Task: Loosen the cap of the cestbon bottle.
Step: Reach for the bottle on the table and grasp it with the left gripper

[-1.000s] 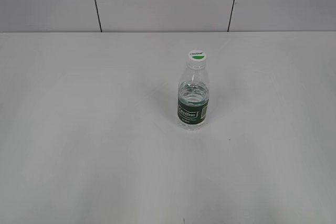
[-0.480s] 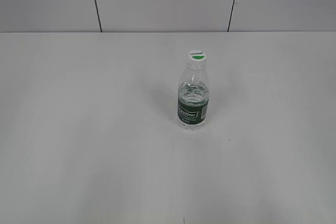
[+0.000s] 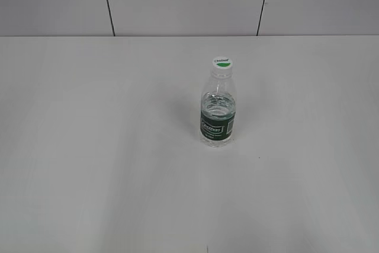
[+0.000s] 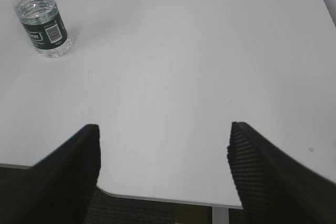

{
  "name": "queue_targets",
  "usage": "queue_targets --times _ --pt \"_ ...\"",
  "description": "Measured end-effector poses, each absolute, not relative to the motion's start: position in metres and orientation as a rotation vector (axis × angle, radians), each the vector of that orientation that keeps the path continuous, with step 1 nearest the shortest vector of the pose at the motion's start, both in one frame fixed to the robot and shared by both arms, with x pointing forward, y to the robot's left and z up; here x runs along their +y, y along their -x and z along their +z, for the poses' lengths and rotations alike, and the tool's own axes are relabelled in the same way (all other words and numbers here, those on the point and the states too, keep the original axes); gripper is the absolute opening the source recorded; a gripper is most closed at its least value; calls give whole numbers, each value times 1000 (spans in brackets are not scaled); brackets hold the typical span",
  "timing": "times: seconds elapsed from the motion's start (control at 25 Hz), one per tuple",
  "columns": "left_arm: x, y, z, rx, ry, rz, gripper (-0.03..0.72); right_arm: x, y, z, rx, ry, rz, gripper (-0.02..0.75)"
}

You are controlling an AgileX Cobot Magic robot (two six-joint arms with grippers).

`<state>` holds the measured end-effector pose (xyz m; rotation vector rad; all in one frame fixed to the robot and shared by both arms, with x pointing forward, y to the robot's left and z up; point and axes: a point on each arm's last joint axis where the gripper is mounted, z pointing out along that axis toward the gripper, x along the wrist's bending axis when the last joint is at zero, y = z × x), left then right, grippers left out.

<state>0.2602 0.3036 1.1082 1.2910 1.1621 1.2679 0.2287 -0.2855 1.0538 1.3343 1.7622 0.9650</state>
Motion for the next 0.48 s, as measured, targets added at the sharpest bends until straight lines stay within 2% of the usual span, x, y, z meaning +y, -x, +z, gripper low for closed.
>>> queue_targets --times 0.16,0.48 --pt "302 -284 1111 1185 -1321 1240 372 -285 -229 1054 1761 -1336 966 581" --pt "298 -329 1122 1131 -1269 1250 372 -285 -229 1054 1761 -1336 966 581"
